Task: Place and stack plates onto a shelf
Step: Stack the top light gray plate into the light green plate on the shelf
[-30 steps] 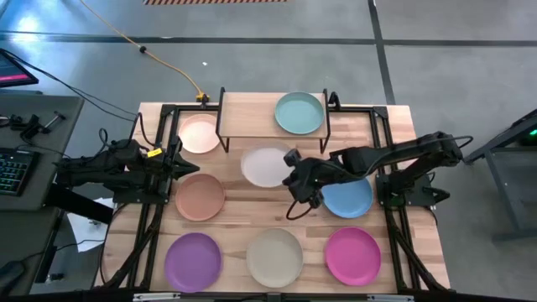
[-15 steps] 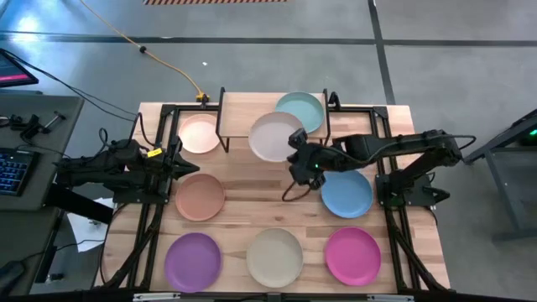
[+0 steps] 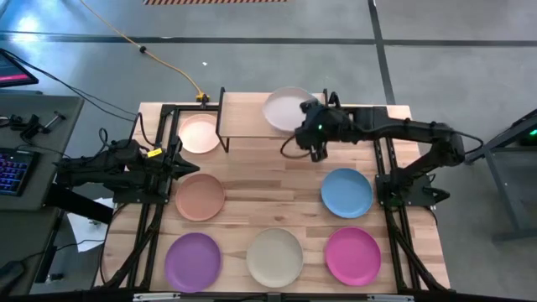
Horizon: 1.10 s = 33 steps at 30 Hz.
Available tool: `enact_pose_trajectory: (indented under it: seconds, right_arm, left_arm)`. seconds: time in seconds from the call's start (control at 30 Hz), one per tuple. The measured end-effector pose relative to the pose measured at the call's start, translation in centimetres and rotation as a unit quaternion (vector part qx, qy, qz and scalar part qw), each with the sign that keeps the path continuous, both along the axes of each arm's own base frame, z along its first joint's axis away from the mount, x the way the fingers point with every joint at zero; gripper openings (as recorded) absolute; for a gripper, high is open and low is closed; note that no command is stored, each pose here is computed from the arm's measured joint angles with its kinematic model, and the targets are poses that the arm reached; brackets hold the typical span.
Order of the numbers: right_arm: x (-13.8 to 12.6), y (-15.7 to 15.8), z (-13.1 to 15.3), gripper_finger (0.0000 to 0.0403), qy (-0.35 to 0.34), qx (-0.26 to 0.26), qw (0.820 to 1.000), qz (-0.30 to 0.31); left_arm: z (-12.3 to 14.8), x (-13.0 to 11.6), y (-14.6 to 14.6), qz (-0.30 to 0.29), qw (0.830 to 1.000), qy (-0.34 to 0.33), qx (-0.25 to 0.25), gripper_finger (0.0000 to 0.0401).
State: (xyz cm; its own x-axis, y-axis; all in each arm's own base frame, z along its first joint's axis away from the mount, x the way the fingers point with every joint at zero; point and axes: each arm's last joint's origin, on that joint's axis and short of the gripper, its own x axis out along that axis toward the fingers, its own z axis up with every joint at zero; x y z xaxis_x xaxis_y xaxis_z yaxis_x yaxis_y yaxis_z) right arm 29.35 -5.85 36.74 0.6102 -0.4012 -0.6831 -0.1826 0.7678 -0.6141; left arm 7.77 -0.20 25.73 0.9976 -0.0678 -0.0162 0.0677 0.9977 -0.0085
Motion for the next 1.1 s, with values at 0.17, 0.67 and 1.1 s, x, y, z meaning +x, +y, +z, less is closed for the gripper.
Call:
enact_pose_trajectory:
  seconds: [0.17, 0.67, 1.1]
  right_arm:
    - [-0.7, -1.7, -1.2, 0.0000, 0.005, 0.015, 0.999, -0.037]
    - [-0.6, -4.7, -6.0, 0.0000, -0.014, 0.001, 0.997, -0.071]
    - [-0.8, -4.7, -8.7, 0.0000, -0.006, 0.001, 0.997, -0.081]
  left_arm:
    - [0.0, 0.0, 0.0, 0.000, 1.000, 0.000, 0.000, 0.0001]
    - [-0.1, 0.0, 0.0, 0.000, 1.000, 0.004, -0.008, 0.0001]
    - [-0.1, 0.0, 0.0, 0.000, 1.000, 0.004, -0.008, 0.0001]
